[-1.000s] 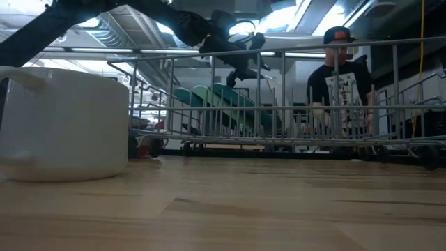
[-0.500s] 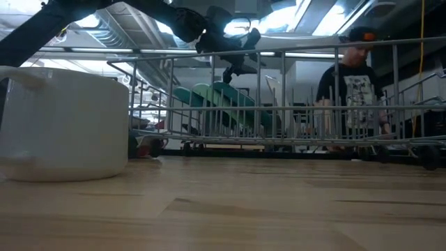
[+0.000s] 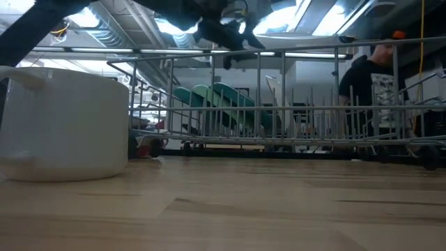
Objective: Sort dishes
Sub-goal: Put the blue plate into the dishwasher rack
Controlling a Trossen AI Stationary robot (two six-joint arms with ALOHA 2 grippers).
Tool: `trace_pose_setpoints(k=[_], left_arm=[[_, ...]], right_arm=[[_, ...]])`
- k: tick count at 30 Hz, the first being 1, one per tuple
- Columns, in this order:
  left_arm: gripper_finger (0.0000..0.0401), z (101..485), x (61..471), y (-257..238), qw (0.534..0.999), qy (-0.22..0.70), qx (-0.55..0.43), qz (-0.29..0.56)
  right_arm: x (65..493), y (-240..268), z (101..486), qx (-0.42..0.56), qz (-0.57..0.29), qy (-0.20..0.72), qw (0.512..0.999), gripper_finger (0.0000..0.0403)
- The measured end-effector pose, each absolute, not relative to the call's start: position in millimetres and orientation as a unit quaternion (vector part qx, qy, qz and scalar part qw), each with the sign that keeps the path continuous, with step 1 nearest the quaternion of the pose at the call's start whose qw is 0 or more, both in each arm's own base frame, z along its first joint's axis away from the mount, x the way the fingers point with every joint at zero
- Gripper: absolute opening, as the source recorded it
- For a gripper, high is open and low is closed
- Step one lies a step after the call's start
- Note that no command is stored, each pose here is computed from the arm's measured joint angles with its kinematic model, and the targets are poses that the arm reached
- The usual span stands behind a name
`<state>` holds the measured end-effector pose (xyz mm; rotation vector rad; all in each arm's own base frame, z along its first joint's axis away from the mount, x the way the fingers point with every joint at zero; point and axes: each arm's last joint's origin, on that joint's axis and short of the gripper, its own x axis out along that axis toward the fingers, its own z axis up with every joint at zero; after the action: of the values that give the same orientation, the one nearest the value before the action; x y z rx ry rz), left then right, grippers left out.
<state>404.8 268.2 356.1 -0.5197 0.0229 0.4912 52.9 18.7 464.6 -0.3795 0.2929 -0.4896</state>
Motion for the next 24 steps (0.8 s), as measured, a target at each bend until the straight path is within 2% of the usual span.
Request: trace_pose_setpoints(k=[4, 11, 19, 24], left_arm=[[0.0136, 375, 385, 267, 0.944, 0.036, -0.209, 0.252], [0.0136, 399, 339, 261, 0.936, 0.136, -0.147, 0.288], [0.0136, 385, 301, 265, 0.89, 0.288, -0.147, 0.321], [0.0136, 378, 293, 271, 0.864, 0.334, -0.115, 0.358]], right_arm=[[53, 19, 465, -0.161, -0.24, 0.14, 0.947, 0.0065], [57, 23, 464, -0.117, -0.248, 0.13, 0.953, 0.0065], [61, 28, 464, -0.113, -0.262, 0.12, 0.951, 0.0065], [62, 29, 465, -0.11, -0.281, 0.103, 0.948, 0.0065]])
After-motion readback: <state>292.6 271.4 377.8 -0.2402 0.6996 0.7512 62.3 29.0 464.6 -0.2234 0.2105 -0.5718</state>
